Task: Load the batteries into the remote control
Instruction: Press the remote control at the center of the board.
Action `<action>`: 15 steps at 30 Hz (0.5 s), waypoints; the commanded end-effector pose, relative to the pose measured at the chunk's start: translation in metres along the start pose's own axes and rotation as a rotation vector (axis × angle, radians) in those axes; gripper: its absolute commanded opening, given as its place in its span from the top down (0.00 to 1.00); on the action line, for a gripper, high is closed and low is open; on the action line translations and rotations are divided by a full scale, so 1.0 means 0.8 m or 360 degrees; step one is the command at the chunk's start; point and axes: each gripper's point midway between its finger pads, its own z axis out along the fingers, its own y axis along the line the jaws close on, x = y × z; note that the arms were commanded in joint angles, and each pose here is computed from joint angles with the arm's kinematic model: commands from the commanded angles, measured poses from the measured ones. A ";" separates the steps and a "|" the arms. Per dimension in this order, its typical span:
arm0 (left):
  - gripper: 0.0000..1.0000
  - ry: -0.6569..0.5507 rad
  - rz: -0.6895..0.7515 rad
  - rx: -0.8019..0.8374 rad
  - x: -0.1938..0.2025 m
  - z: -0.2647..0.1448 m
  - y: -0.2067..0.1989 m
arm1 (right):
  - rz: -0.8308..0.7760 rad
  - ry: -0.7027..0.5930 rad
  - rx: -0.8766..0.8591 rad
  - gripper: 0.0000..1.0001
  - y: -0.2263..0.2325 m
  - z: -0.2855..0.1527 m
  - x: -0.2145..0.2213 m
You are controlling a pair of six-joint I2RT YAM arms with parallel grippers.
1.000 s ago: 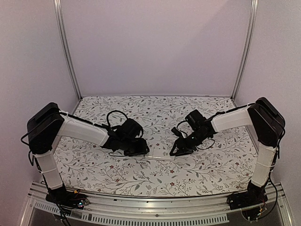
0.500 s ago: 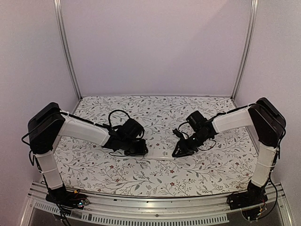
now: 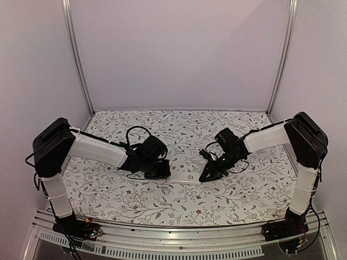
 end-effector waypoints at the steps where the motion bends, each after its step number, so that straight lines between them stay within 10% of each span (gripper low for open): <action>1: 0.89 0.0499 0.0045 -0.0060 0.118 0.032 0.027 | -0.0019 0.0025 0.0000 0.91 -0.006 0.025 -0.003; 15: 0.83 0.0607 0.0077 0.0172 0.140 0.023 -0.013 | -0.0022 -0.0027 -0.0049 0.92 0.006 0.027 -0.023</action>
